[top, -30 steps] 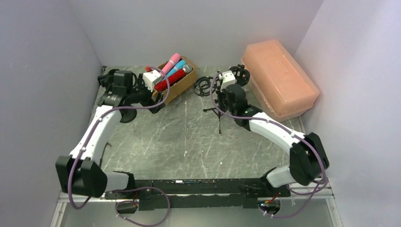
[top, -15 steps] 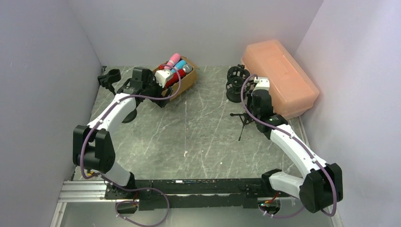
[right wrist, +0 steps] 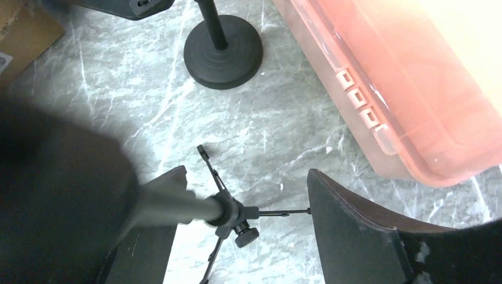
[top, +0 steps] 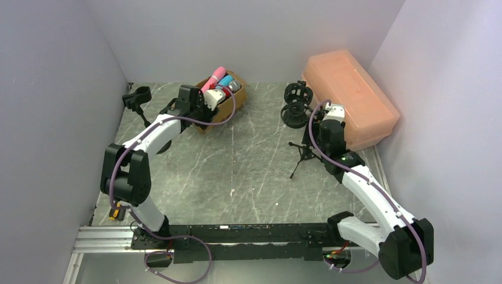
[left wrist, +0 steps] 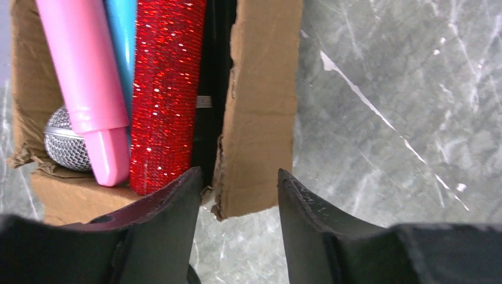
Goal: Attach the microphones to the stand
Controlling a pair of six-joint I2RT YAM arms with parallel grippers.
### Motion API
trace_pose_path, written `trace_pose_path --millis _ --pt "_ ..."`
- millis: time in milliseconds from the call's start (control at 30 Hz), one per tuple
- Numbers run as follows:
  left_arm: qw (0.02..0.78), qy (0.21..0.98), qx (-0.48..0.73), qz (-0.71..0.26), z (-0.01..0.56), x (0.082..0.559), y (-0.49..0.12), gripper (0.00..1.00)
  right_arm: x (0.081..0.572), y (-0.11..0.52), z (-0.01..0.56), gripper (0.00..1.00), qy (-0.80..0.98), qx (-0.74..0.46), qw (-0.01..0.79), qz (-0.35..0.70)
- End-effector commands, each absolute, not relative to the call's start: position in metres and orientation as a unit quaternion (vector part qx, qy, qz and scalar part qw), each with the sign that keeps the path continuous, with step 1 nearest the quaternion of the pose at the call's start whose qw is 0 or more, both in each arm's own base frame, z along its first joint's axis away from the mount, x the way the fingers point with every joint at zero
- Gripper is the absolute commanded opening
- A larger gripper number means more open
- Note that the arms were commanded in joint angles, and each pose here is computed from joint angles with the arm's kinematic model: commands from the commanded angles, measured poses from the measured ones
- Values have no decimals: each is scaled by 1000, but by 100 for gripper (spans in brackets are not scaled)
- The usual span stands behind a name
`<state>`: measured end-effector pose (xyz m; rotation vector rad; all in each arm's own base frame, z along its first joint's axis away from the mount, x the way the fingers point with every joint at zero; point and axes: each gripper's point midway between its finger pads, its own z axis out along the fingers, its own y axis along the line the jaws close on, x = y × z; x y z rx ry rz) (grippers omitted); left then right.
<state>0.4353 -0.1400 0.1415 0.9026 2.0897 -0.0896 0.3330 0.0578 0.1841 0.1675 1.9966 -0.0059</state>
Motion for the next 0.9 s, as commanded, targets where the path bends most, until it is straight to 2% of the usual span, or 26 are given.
trace_pose_path --millis 0,67,133,267,567,767,867 --pt "436 828 352 -14 154 454 -140 48 322 62 198 79 830 96 549 33" --pt "435 830 348 -14 154 454 -140 35 315 66 206 84 830 96 547 48" --pt "436 832 344 -18 154 454 -140 22 306 69 213 98 832 95 544 57" --pt "427 838 337 -36 153 451 -146 0 289 74 225 100 838 87 534 75" --pt "412 858 297 -68 154 436 -152 0 264 76 253 100 847 62 520 95" --pt "410 857 305 -67 157 427 -158 0 254 79 292 100 829 48 545 119" --pt "419 850 316 -38 162 433 -156 27 256 85 316 100 820 35 556 132"
